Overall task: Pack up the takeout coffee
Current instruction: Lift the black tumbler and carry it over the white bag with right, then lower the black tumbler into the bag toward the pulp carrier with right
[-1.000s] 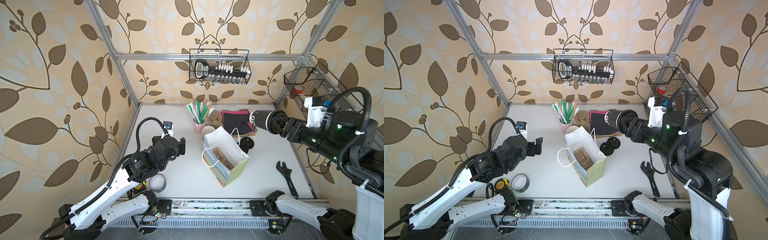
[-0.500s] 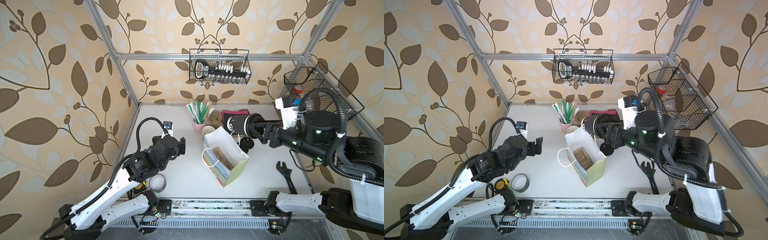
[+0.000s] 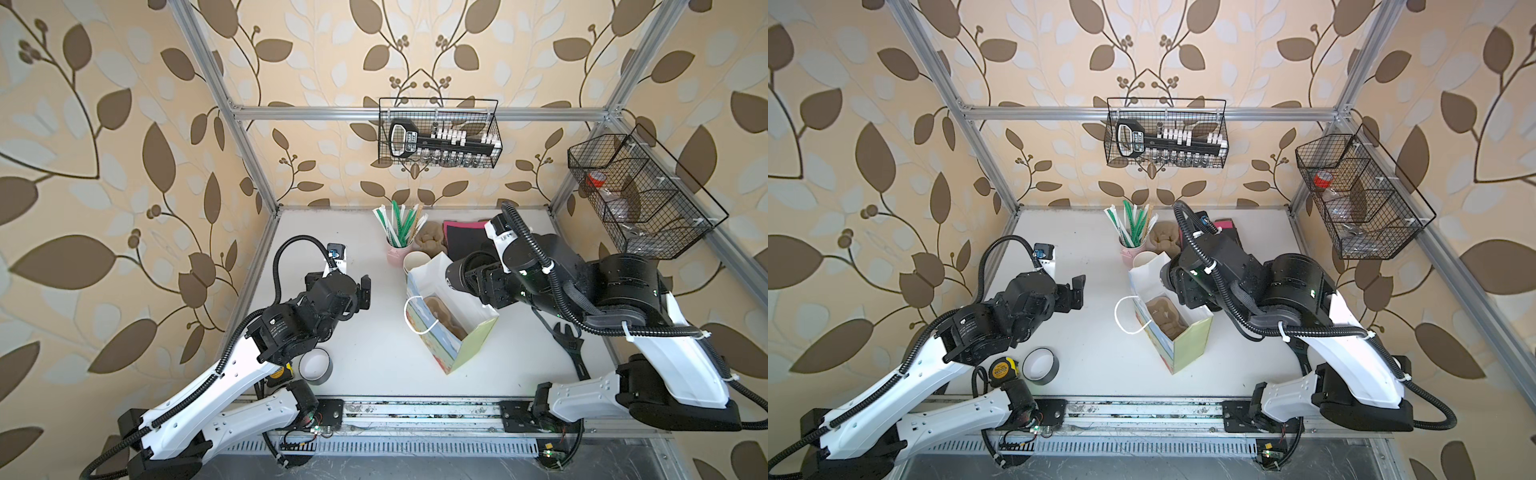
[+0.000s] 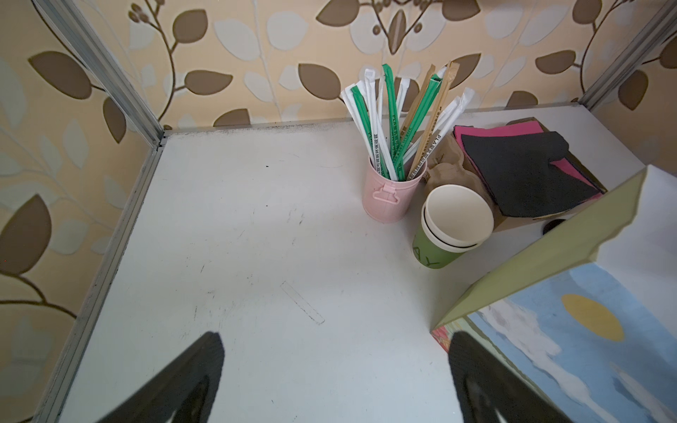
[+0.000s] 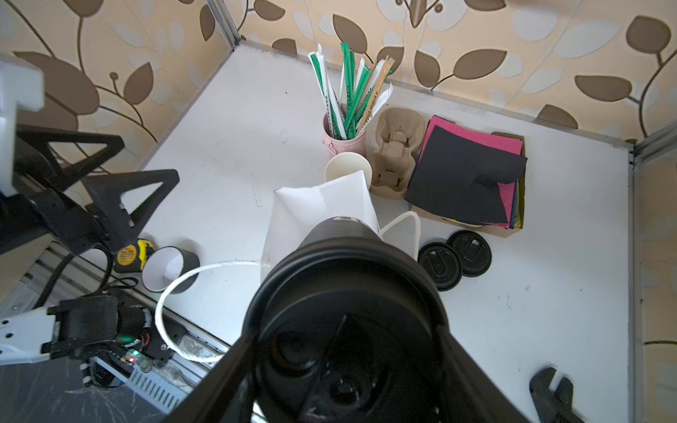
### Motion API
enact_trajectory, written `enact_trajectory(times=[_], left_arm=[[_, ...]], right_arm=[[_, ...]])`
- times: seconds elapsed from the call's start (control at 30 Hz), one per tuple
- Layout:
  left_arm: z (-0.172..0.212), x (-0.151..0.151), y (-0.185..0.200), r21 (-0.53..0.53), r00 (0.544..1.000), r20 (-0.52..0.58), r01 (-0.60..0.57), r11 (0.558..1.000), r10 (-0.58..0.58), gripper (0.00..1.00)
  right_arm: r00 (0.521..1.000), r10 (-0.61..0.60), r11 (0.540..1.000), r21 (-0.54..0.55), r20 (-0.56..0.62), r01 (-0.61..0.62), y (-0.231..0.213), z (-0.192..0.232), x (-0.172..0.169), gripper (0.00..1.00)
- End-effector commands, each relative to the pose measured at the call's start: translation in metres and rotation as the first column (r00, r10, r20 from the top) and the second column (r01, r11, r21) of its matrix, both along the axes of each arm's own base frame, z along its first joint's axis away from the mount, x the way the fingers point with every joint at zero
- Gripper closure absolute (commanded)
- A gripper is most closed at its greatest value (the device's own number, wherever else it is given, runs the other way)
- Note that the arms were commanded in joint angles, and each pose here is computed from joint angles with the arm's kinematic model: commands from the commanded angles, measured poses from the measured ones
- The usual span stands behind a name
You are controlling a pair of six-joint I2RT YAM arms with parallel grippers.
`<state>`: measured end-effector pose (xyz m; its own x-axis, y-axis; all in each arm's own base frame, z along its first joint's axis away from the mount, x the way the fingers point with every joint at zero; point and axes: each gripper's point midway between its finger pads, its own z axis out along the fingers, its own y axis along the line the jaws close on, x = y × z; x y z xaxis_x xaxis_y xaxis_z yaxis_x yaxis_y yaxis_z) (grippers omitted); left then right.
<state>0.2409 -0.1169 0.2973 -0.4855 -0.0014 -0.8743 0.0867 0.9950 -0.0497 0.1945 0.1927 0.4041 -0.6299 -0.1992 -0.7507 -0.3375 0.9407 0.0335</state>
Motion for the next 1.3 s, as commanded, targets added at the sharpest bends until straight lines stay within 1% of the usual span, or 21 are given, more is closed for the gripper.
enact_trajectory(times=[0.0, 0.23, 0.47, 0.7, 0.9, 1.27], left_arm=[[0.008, 0.002, 0.006, -0.014, 0.999, 0.033, -0.025, 1.000, 0.025, 0.03], [0.006, 0.002, 0.006, -0.010, 0.999, 0.029, -0.024, 1.000, 0.024, 0.03], [0.006, 0.002, 0.007, -0.007, 0.999, 0.030, -0.024, 1.000, 0.025, 0.03], [0.006, 0.002, 0.005, -0.008, 0.999, 0.028, -0.022, 1.000, 0.022, 0.03], [0.005, 0.002, 0.006, -0.008, 0.999, 0.028, -0.020, 1.000, 0.020, 0.03], [0.004, 0.002, 0.005, -0.004, 1.000, 0.024, -0.015, 1.000, 0.016, 0.03]], right_arm=[[0.999, -0.014, 0.993, -0.121, -0.044, 0.008, -0.003, -0.025, -0.002, 0.33], [0.992, 0.031, 0.978, -0.201, -0.120, -0.055, 0.013, -0.052, -0.003, 0.33], [0.981, 0.050, 0.956, -0.275, -0.186, -0.101, 0.024, -0.079, -0.003, 0.33], [0.966, 0.064, 0.934, -0.325, -0.249, -0.146, 0.028, -0.102, -0.004, 0.33], [0.948, 0.077, 0.928, -0.326, -0.308, -0.181, 0.028, -0.115, -0.004, 0.33], [0.926, 0.076, 0.923, -0.324, -0.370, -0.205, 0.026, -0.138, -0.001, 0.33]])
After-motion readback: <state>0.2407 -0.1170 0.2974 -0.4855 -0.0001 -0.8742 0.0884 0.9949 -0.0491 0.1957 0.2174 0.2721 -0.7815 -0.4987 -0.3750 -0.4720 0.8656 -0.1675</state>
